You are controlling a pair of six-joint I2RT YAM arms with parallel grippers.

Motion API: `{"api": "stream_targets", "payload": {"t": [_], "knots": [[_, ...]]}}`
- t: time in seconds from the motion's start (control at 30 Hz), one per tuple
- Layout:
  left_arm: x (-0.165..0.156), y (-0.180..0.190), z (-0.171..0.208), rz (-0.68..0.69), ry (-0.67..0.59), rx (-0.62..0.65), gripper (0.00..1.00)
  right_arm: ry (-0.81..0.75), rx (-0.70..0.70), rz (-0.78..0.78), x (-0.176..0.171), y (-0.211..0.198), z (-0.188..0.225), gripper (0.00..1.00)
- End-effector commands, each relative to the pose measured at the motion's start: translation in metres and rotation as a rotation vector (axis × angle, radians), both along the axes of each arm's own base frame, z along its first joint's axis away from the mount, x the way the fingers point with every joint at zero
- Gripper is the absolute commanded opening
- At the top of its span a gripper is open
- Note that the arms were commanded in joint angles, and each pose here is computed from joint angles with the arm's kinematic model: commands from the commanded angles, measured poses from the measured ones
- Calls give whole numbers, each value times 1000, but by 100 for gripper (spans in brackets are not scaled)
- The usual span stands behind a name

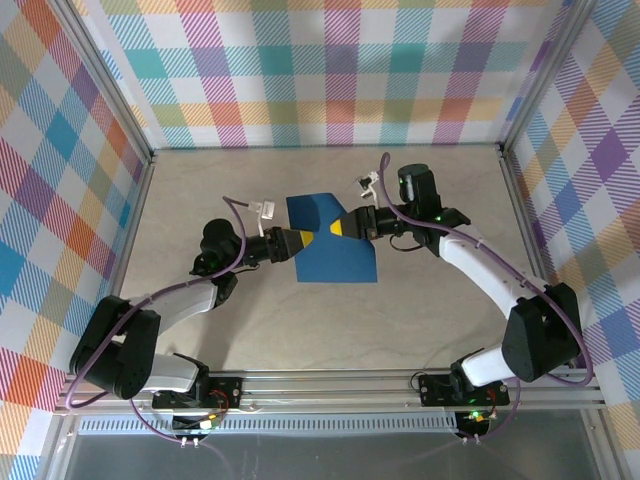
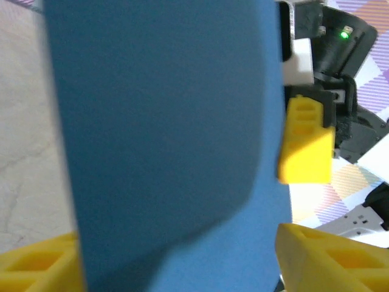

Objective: Fold a paper plane with a square sheet of paper (fold left side to right side)

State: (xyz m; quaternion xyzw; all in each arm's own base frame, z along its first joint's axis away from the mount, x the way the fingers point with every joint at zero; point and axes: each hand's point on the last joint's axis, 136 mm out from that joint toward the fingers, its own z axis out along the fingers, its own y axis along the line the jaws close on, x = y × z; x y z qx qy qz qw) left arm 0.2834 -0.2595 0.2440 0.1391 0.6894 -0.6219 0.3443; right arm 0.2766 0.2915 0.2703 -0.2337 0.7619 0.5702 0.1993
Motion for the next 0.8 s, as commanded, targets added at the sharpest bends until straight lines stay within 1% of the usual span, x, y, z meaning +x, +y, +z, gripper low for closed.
{"api": "stream_targets", "payload": {"t": [0.0, 0.2, 0.27, 0.3, 0.37, 0.5, 0.57, 0.67, 0.77], "knots": [[-6, -2, 10, -17, -53, 39, 55, -43, -27, -35, 13, -5, -1, 28], [-3, -2, 5, 3, -36, 70, 22, -37, -68, -51, 15, -10, -12, 29], [0, -3, 2, 16, -19, 79, 11, -31, -79, -58, 15, -11, -16, 33], [2, -3, 0, 23, -8, 85, 8, -33, -86, -64, 16, -13, -17, 35], [8, -2, -9, 45, 41, 116, 5, -26, -113, -88, 18, -17, -23, 43], [19, -2, -35, 68, 160, 203, 4, 9, -190, -183, 29, -35, -42, 56], [23, -1, -55, 77, 234, 260, 3, 38, -237, -235, 34, -46, -56, 62], [29, -1, -87, 83, 329, 340, 3, 87, -306, -305, 41, -60, -81, 70], [35, -3, -116, 72, 417, 395, 2, 133, -360, -348, 45, -68, -105, 74]]}}
